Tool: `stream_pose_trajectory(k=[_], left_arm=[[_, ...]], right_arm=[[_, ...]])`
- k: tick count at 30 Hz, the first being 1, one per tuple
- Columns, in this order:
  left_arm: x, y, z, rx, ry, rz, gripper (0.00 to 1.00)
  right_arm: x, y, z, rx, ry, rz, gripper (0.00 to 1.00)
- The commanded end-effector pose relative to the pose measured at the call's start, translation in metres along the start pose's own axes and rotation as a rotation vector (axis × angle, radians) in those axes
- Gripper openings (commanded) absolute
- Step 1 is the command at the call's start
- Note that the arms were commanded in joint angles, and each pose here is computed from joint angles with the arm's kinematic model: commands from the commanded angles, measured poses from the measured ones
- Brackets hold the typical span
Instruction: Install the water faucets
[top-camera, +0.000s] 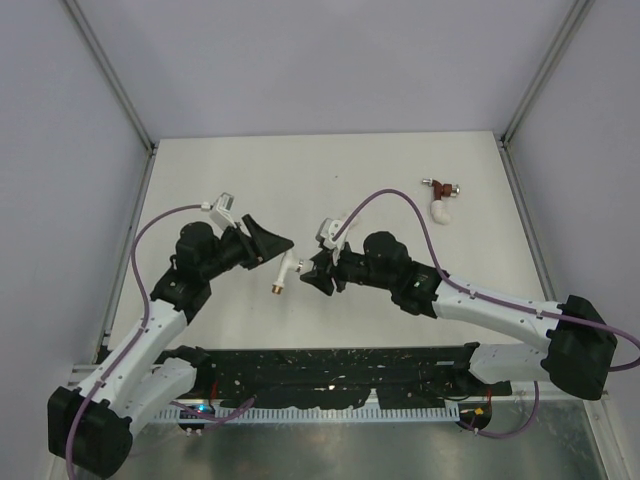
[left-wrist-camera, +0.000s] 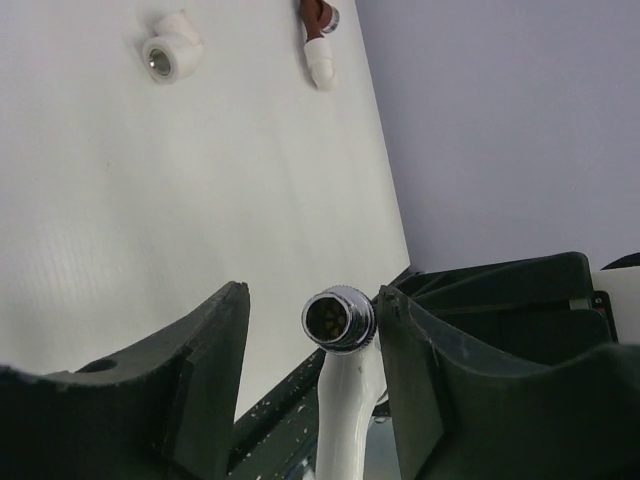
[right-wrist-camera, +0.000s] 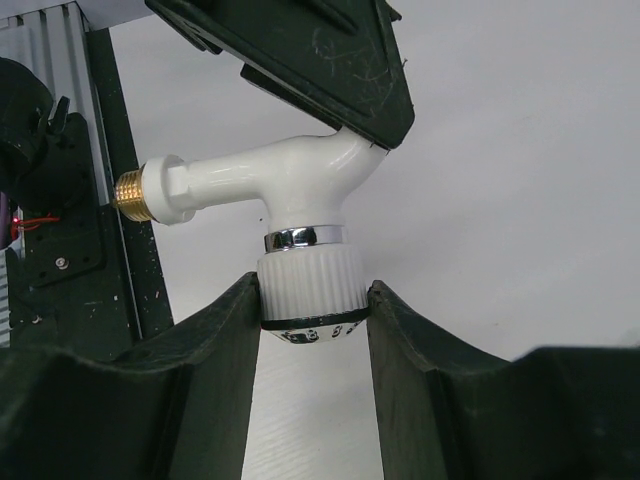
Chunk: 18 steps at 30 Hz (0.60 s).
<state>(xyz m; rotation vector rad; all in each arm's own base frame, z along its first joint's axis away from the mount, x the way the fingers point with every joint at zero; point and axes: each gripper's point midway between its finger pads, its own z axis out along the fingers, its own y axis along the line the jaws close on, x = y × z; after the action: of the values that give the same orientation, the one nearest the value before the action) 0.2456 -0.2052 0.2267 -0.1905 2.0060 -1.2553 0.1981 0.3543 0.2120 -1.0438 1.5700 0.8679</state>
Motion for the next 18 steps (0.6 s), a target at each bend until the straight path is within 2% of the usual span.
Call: stream_pose_trajectory(k=[1, 4, 6, 7, 8, 12, 18], left_arm=[[-0.017, -0.034, -0.001, 0.122, -0.042, 0.011, 0.49], [-0.016, -0.037, -0.005, 0.136, -0.054, 0.012, 0.31], [-0.017, -0.037, -0.008, 0.135, -0.072, 0.012, 0.15], [-0.019, -0.037, -0.009, 0.133, -0.086, 0.012, 0.08], [-0.019, -0.036, -0.012, 0.130, -0.100, 0.010, 0.00], [-0.029, -0.025, -0.022, 0.065, -0.197, -0.017, 0.00], [-0.049, 0.006, -0.048, -0.094, -0.422, -0.083, 0.00]], right_arm=[[-0.034, -0.001, -0.005, 0.013, -0.114, -0.052, 0.05], [-0.032, -0.003, -0.005, 0.026, -0.109, -0.052, 0.05], [-0.034, -0.008, -0.005, 0.056, -0.112, -0.039, 0.08], [-0.036, -0.009, -0.006, 0.068, -0.115, -0.020, 0.12], [-0.037, -0.013, -0.006, 0.094, -0.119, 0.004, 0.32], [-0.049, -0.035, -0.015, 0.249, -0.136, 0.136, 0.64], [-0.064, -0.034, -0.023, 0.344, -0.175, 0.362, 0.79]])
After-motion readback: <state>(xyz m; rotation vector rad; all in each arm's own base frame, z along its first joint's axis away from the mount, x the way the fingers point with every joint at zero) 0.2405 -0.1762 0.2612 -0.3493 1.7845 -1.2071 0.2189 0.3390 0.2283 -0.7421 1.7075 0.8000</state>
